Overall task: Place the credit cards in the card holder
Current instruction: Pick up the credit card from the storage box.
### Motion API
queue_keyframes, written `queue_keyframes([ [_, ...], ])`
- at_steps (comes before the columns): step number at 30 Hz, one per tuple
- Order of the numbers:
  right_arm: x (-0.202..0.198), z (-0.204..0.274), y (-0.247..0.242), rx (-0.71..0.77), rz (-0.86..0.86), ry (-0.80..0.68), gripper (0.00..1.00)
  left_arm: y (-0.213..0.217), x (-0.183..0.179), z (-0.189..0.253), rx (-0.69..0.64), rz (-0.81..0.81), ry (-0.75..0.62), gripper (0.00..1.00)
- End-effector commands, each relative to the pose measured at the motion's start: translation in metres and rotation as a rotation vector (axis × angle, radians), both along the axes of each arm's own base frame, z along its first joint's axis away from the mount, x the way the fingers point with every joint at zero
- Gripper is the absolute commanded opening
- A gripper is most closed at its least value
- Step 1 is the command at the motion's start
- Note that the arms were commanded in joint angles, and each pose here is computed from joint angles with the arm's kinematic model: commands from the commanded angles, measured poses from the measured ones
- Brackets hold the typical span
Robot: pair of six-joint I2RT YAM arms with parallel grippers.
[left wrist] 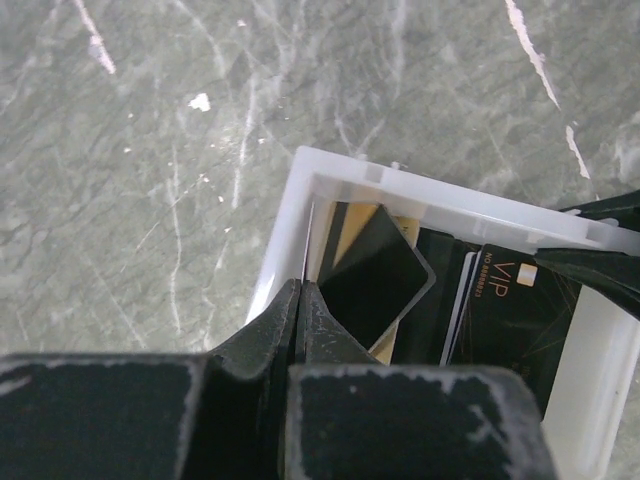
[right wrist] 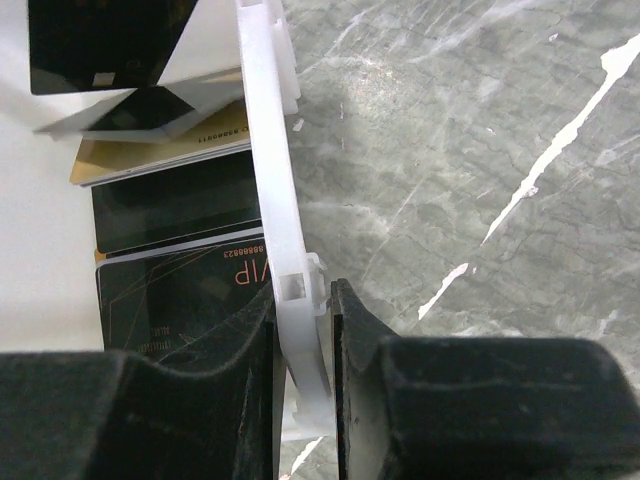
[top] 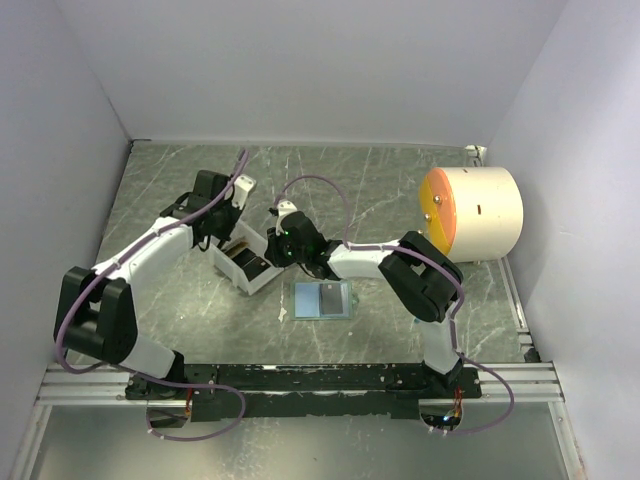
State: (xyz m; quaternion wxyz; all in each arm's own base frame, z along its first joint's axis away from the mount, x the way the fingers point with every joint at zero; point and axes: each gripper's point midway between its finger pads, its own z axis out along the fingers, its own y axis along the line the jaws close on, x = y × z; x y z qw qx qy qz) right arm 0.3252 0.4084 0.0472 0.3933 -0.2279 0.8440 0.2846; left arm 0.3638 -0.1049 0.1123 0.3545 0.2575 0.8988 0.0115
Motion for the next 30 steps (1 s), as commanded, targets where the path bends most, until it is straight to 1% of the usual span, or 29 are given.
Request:
queue_keyframes([
  [1, 0.013, 0.026, 0.008, 0.066, -0.034, -0.033, 0.16, 0.019, 0.01, 0.041, 0.019, 0.116, -0.113, 0.07],
  [7, 0.024, 0.031, 0.012, 0.047, -0.013, -0.078, 0.16, 0.031, 0.006, 0.077, 0.012, 0.17, -0.213, 0.07],
  [9, 0.028, 0.031, 0.012, 0.041, -0.002, -0.085, 0.2, 0.035, 0.002, 0.085, 0.009, 0.201, -0.227, 0.07],
  [12, 0.032, 0.039, 0.01, 0.057, 0.012, -0.093, 0.33, 0.042, -0.002, 0.098, 0.0, 0.246, -0.252, 0.07],
  [14, 0.032, 0.052, 0.008, 0.081, 0.027, -0.105, 0.44, 0.041, -0.006, 0.109, -0.027, 0.248, -0.276, 0.07],
  [15, 0.03, 0.06, 0.008, 0.094, 0.041, -0.11, 0.48, 0.039, -0.008, 0.114, -0.046, 0.244, -0.288, 0.07],
  [16, 0.028, 0.067, 0.008, 0.106, 0.053, -0.114, 0.51, 0.038, -0.01, 0.12, -0.065, 0.242, -0.299, 0.07],
  [18, 0.024, 0.081, 0.006, 0.13, 0.076, -0.114, 0.55, 0.033, -0.014, 0.129, -0.108, 0.229, -0.314, 0.07],
  [21, 0.014, 0.097, 0.0, 0.18, 0.108, -0.079, 0.56, 0.021, -0.019, 0.14, -0.186, 0.197, -0.316, 0.07],
  [25, -0.007, 0.128, -0.016, 0.289, 0.171, -0.042, 0.55, -0.009, -0.033, 0.149, -0.338, 0.098, -0.275, 0.07],
  [27, -0.02, 0.144, -0.026, 0.352, 0.201, -0.025, 0.53, -0.022, -0.041, 0.154, -0.404, 0.043, -0.255, 0.07],
  [30, -0.036, 0.159, -0.045, 0.425, 0.227, 0.01, 0.48, -0.05, -0.059, 0.161, -0.518, -0.096, -0.209, 0.07],
])
